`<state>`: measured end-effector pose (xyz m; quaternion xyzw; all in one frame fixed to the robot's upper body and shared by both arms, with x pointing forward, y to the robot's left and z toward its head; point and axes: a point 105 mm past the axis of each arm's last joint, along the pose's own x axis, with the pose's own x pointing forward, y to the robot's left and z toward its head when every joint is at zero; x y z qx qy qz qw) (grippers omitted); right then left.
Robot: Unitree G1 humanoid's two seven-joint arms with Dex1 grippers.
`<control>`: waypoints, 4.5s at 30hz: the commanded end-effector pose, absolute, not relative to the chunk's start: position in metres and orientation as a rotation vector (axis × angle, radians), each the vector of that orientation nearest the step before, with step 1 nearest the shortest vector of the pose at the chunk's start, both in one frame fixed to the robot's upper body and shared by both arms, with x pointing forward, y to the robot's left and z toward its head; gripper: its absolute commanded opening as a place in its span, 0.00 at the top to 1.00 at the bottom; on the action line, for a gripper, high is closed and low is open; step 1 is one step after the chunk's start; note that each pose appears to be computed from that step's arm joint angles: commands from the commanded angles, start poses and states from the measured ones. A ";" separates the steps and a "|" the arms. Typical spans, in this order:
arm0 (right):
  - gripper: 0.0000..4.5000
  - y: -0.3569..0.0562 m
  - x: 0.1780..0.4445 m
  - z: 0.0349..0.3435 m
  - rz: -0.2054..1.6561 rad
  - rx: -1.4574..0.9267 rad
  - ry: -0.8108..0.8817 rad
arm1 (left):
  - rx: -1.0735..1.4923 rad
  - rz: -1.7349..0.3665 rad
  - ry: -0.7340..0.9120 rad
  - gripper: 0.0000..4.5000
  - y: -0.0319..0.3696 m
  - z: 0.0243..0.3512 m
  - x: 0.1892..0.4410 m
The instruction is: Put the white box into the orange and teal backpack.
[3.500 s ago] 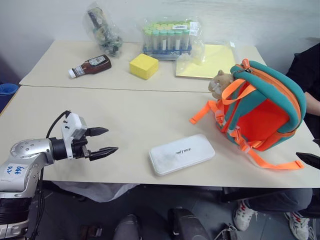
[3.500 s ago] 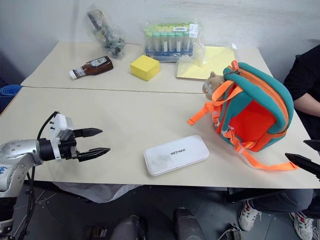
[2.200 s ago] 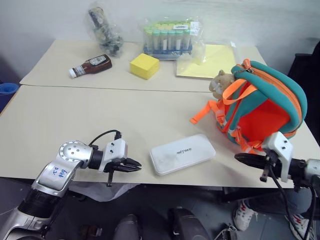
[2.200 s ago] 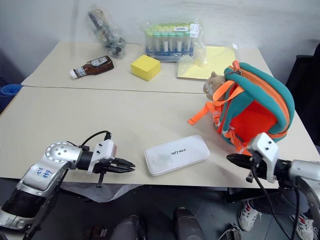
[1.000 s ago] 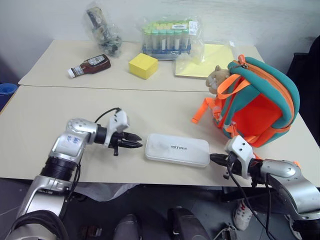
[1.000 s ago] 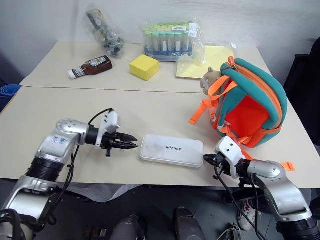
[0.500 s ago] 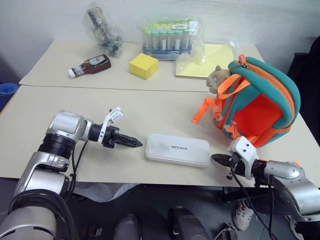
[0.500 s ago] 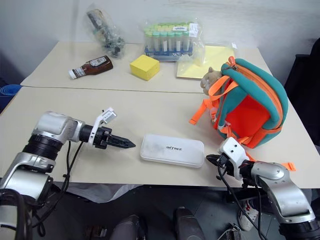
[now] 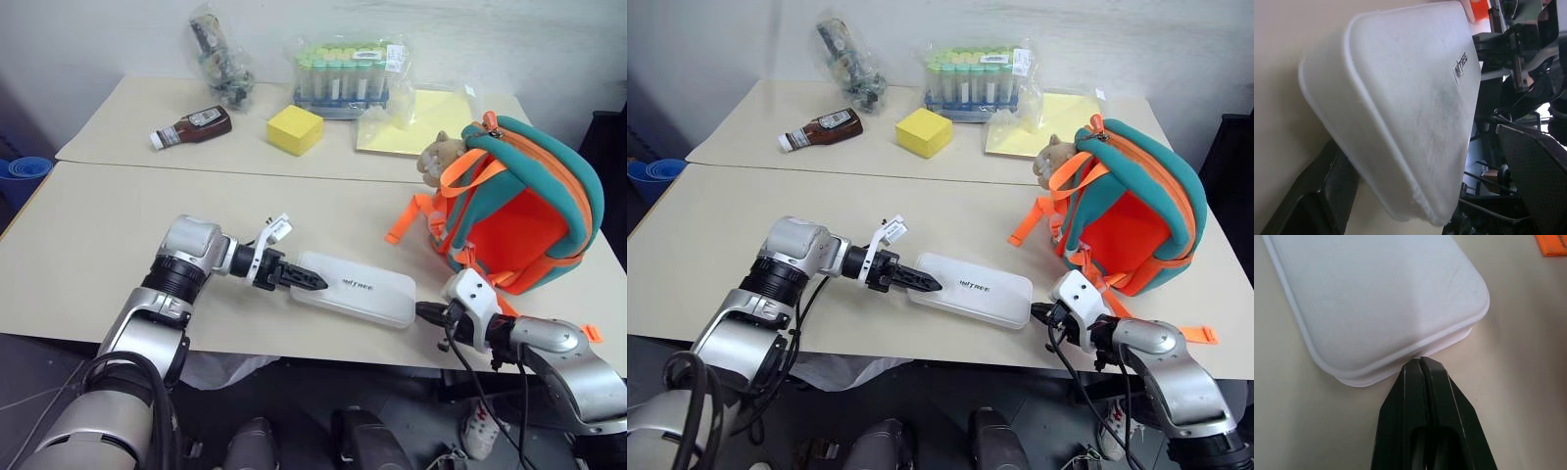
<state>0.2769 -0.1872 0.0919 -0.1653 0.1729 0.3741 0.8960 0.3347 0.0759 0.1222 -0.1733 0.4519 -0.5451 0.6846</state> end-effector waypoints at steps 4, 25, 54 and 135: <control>1.00 -0.186 0.277 0.097 0.775 -0.351 0.314 | -0.460 -1.287 0.990 0.28 0.067 0.135 0.332; 0.37 -0.224 0.261 0.179 0.328 -0.032 0.033 | -0.652 -1.209 0.642 0.71 0.135 0.197 0.331; 0.20 -0.185 0.361 0.212 0.281 0.154 -0.093 | -0.574 -0.999 0.351 0.71 0.177 0.228 0.328; 0.99 -0.148 0.217 0.268 1.433 0.019 0.152 | -0.193 -1.438 -0.058 0.71 0.157 0.336 0.305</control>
